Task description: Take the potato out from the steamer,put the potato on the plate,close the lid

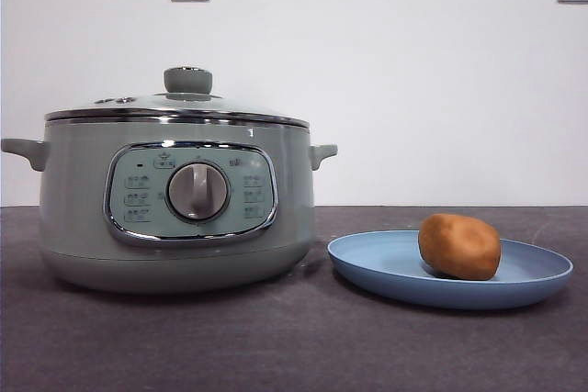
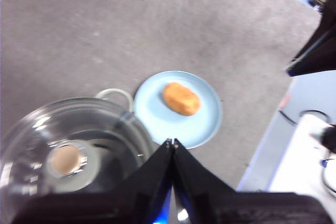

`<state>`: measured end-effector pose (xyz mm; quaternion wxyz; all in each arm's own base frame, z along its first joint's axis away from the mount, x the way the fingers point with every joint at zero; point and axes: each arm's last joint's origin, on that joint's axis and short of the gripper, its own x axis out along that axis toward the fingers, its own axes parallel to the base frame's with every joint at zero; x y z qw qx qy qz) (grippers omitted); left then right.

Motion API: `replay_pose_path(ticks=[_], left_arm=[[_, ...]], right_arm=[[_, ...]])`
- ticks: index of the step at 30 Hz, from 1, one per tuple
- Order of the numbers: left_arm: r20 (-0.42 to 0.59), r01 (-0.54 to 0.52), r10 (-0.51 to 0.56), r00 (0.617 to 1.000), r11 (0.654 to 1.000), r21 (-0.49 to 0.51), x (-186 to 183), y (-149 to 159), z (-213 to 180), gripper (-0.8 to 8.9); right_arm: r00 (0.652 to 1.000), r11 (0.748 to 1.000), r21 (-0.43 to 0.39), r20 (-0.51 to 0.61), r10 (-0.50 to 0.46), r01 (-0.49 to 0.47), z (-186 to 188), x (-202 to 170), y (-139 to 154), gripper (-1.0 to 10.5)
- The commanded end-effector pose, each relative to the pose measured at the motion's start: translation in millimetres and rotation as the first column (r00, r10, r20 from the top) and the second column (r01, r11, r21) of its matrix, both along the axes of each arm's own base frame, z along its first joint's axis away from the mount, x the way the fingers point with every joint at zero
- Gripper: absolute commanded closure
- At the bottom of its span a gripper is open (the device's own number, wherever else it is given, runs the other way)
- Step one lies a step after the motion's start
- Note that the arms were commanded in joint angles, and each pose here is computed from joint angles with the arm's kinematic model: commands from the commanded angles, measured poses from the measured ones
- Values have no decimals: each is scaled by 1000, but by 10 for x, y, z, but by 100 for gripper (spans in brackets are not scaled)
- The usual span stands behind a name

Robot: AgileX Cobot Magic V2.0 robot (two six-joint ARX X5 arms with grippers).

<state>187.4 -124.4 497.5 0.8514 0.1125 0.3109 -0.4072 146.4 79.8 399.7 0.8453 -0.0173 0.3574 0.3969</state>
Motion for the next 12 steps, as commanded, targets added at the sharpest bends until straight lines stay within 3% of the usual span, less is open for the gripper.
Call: replay_pose_path(ticks=[1,5,12], left_arm=[[45,-83,86,995,994,-71,-182,159,121,817],[199,-104,131,971,985,-138,-327,285,121,817],[257,-168,246,934,942,-290,-545,513,-647,817]], right_arm=[[1000,1000,-1,0,5,-5,-17,1,0,963],[1000,1000,-2,0,5,-5,-17,-1,0,963],[1000,1000,-2,0,5,-5,-17,-1,0,963]])
